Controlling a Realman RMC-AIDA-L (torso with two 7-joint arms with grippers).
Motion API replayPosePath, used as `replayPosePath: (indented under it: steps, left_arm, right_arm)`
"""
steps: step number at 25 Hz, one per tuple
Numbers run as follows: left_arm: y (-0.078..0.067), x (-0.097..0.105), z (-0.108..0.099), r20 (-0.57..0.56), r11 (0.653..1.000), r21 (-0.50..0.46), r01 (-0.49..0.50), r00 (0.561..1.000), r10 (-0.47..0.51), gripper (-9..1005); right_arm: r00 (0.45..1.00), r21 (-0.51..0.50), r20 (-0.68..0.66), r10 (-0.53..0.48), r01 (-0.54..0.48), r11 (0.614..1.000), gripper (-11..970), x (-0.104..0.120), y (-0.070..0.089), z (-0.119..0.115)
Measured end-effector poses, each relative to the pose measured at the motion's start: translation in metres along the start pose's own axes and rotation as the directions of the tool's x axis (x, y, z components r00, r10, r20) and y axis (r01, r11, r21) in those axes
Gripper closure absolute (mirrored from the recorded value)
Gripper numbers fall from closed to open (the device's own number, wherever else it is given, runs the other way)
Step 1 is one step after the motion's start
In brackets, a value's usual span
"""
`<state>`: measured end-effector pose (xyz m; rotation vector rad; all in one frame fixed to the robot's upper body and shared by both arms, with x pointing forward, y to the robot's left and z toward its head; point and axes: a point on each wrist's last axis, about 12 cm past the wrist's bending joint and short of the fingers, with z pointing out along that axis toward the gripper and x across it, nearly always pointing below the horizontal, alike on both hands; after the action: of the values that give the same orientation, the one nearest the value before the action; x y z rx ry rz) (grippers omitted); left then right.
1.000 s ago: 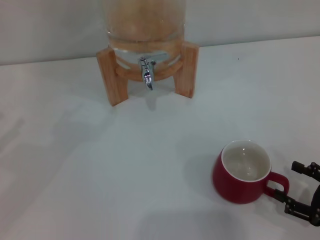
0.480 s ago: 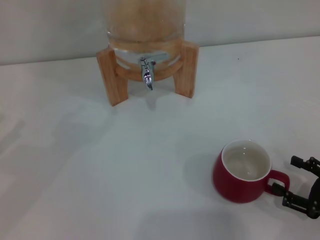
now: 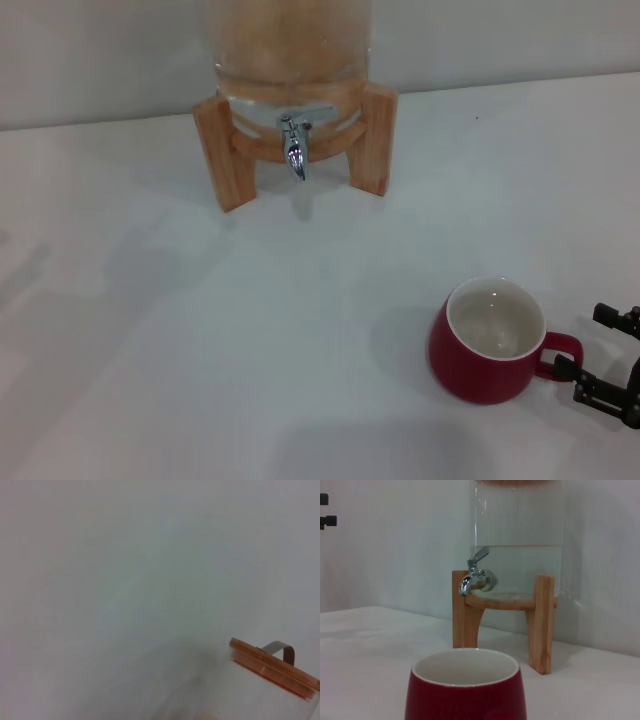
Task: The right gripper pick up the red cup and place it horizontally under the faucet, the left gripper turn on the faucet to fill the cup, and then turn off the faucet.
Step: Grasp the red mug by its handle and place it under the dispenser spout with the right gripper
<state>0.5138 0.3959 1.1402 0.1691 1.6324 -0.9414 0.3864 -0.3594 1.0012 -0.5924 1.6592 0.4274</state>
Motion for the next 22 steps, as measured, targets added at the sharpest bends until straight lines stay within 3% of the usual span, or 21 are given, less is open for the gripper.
replayPosePath:
  steps: [22]
  left_arm:
    - [-0.0003, -0.0005, 0.0001, 0.003, 1.000, 0.002, 0.002, 1.000, -0.002, 193]
  right_arm:
    - [1.000, 0.044, 0.000, 0.008, -0.008, 0.999, 152, -0.0003, -0.0062, 0.0014]
